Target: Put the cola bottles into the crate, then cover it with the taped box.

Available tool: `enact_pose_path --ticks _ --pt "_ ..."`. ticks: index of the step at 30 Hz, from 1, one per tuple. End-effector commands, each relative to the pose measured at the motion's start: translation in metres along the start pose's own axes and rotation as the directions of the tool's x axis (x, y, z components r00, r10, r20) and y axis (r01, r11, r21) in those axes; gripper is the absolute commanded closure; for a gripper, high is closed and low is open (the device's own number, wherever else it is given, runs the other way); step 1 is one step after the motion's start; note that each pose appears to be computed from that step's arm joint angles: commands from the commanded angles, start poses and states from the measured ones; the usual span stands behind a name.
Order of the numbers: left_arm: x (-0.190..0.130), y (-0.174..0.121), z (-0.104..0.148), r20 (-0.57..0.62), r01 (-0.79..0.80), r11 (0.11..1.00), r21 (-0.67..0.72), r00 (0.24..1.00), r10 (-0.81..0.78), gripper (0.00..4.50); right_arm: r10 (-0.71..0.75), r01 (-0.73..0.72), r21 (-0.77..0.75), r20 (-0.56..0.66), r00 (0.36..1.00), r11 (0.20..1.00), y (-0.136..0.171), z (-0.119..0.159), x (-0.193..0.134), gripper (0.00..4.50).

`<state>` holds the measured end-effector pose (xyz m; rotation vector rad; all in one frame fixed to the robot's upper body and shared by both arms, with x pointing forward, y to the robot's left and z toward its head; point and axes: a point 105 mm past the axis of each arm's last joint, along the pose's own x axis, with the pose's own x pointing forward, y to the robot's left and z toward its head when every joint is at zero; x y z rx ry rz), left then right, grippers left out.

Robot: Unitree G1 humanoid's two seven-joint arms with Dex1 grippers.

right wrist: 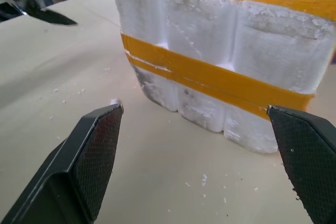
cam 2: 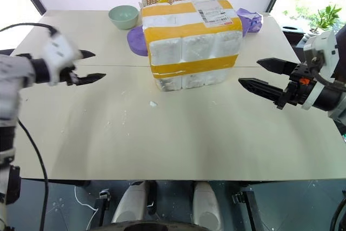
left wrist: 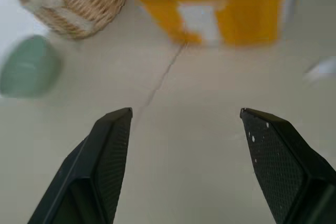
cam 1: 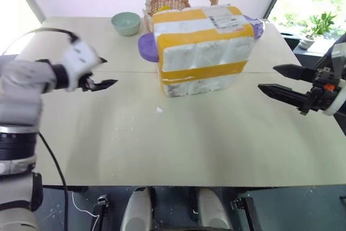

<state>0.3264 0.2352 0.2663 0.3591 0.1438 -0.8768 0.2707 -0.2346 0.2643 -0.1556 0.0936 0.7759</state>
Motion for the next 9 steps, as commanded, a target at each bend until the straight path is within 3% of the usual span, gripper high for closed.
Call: enact_pose_path --ticks 1,6,9 --pt "-0.052 -0.003 0.049 0.209 0.135 0.986 -0.094 0.971 -0.113 1.08 -0.005 0.004 -0.082 -0.006 1.000 0.997 -0.008 0.012 -0.006 0.00" --pt "-0.078 0.006 0.057 0.221 0.166 0.974 -0.155 0.966 -0.130 1.08 -0.004 0.000 -0.114 -0.043 0.999 0.993 -0.020 0.008 -0.005 0.00" --pt "-0.078 0.010 0.043 0.109 0.131 0.984 -0.124 0.987 -0.117 1.08 0.008 -0.014 -0.115 -0.046 0.999 0.993 -0.022 0.007 -0.002 0.00"
